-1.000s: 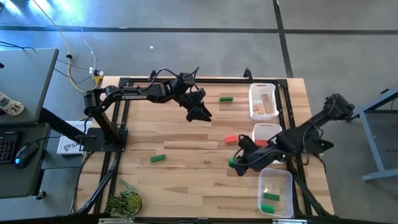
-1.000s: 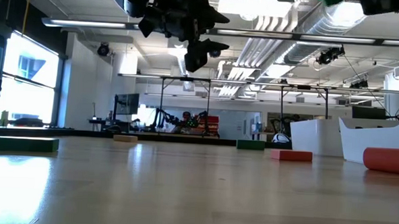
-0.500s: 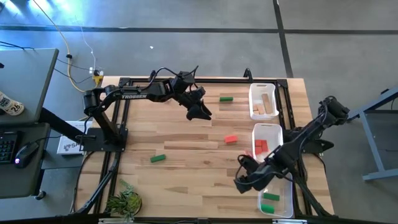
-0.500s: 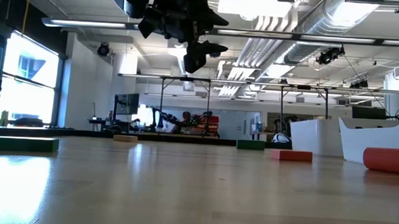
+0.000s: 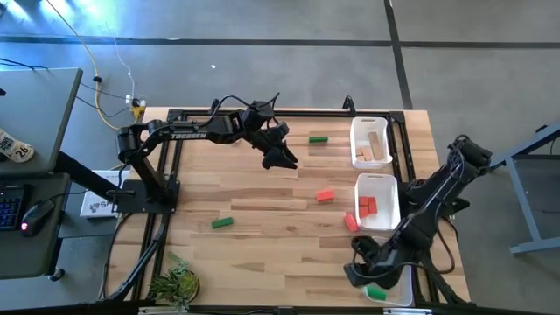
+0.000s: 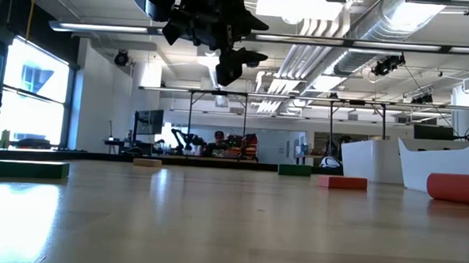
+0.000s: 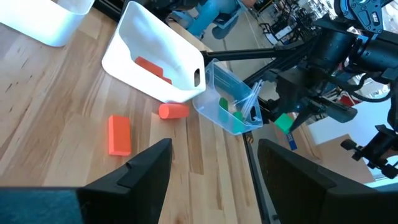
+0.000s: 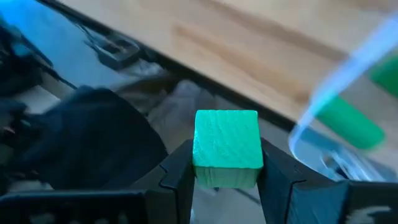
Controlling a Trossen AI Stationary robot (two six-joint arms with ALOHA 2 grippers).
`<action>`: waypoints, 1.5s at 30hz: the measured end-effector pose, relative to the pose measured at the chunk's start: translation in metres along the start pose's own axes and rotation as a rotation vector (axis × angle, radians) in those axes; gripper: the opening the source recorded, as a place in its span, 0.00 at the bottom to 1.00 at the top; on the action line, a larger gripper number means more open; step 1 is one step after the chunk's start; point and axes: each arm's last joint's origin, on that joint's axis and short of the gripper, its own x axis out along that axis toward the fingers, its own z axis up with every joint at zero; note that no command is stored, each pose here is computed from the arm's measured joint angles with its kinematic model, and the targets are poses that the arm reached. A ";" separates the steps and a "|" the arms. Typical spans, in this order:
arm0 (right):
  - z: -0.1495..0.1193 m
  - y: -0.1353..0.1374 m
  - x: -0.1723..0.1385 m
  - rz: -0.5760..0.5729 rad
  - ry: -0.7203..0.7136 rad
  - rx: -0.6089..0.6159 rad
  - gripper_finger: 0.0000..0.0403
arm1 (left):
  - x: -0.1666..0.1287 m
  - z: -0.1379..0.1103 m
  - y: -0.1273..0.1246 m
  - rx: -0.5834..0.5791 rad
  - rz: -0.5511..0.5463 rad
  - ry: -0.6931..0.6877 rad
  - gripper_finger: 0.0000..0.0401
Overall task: Sort & place blocks by color
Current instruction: Put the green block into the transparent bin, then put the orange block into the bottom white bin
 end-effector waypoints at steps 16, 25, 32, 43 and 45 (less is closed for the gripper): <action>0.003 -0.039 -0.007 -0.420 -0.043 0.140 0.34 | -0.001 -0.017 0.008 -0.112 0.133 0.117 0.56; 0.009 -0.044 -0.010 -0.459 -0.117 0.035 0.38 | 0.002 -0.039 0.007 -0.184 0.283 0.264 0.56; 0.014 -0.044 -0.011 -0.508 -0.077 -0.007 0.48 | 0.008 -0.049 -0.002 -0.216 0.284 0.328 0.56; 0.031 -0.042 -0.016 -0.500 -0.266 -0.161 0.54 | -0.035 -0.039 -0.041 -0.159 0.401 0.245 0.56; 0.039 -0.038 -0.017 -0.481 -0.295 -0.188 0.54 | -0.045 -0.036 -0.047 -0.138 0.427 0.205 0.56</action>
